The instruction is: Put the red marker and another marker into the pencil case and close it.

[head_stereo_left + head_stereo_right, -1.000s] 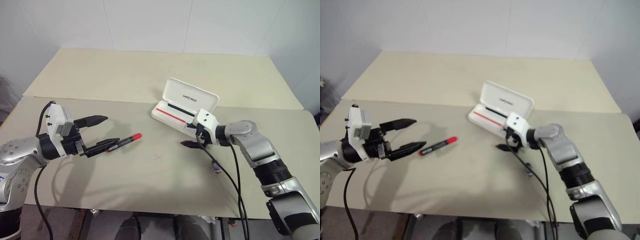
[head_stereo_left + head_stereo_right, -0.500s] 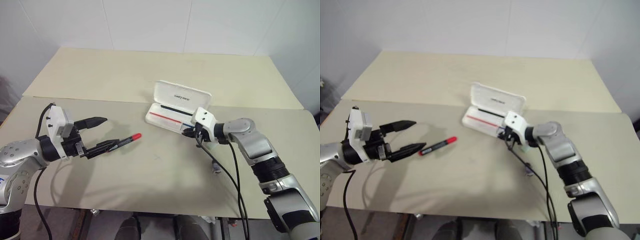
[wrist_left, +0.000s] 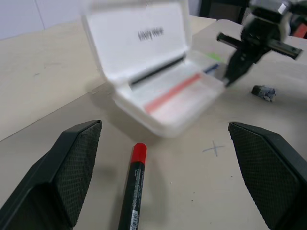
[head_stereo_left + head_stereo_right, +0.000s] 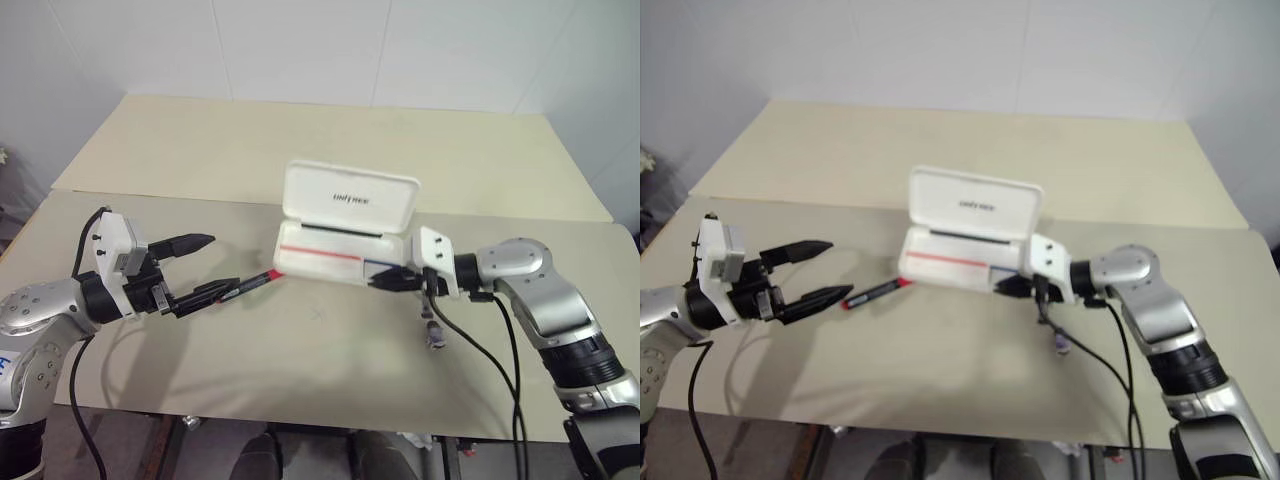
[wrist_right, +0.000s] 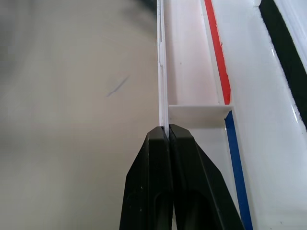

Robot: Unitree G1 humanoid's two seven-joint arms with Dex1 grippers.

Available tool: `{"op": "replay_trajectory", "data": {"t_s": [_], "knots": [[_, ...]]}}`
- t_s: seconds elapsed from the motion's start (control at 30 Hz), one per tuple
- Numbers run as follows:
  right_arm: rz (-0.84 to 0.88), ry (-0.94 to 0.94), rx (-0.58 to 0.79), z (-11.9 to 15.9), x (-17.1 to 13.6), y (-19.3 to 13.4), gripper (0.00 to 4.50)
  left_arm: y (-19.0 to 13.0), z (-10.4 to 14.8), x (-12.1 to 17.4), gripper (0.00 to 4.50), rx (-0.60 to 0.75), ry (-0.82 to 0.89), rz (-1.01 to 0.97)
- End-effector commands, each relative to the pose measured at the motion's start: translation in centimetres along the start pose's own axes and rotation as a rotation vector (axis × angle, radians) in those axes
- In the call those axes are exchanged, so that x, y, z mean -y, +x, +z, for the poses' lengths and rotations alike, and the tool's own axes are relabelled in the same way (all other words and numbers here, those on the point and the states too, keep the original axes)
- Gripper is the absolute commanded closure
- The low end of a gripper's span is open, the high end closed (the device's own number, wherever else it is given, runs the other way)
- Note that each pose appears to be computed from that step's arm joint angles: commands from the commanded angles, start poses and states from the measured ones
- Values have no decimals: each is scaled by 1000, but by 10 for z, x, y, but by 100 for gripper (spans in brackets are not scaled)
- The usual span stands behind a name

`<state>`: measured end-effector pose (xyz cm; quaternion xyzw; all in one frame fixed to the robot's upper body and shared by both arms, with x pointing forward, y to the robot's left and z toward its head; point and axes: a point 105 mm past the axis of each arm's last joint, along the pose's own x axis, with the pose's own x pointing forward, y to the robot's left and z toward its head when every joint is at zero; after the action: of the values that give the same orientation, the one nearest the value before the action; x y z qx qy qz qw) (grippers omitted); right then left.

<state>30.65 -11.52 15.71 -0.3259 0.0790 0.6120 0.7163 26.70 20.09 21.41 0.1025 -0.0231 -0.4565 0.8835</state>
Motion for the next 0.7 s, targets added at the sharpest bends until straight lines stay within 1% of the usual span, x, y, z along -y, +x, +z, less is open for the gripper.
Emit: {"op": "replay_trajectory", "data": {"t_s": [0.03, 0.17, 0.27, 0.43, 0.7], "knots": [[49, -84, -58, 8, -12, 0, 447, 0, 8, 6, 0, 31, 40, -12], [77, -71, -13, 23, -25, 8, 447, 1, 8, 9, 0, 41, 37, -15], [99, -64, 4, 27, -32, 10, 447, 2, 8, 10, 0, 43, 36, -14], [157, -42, 0, 19, -46, 14, 447, 3, 7, 13, 0, 45, 30, -19], [148, -3, -10, 11, -51, 20, 447, -7, -1, 27, 0, 5, -25, -52]]}}
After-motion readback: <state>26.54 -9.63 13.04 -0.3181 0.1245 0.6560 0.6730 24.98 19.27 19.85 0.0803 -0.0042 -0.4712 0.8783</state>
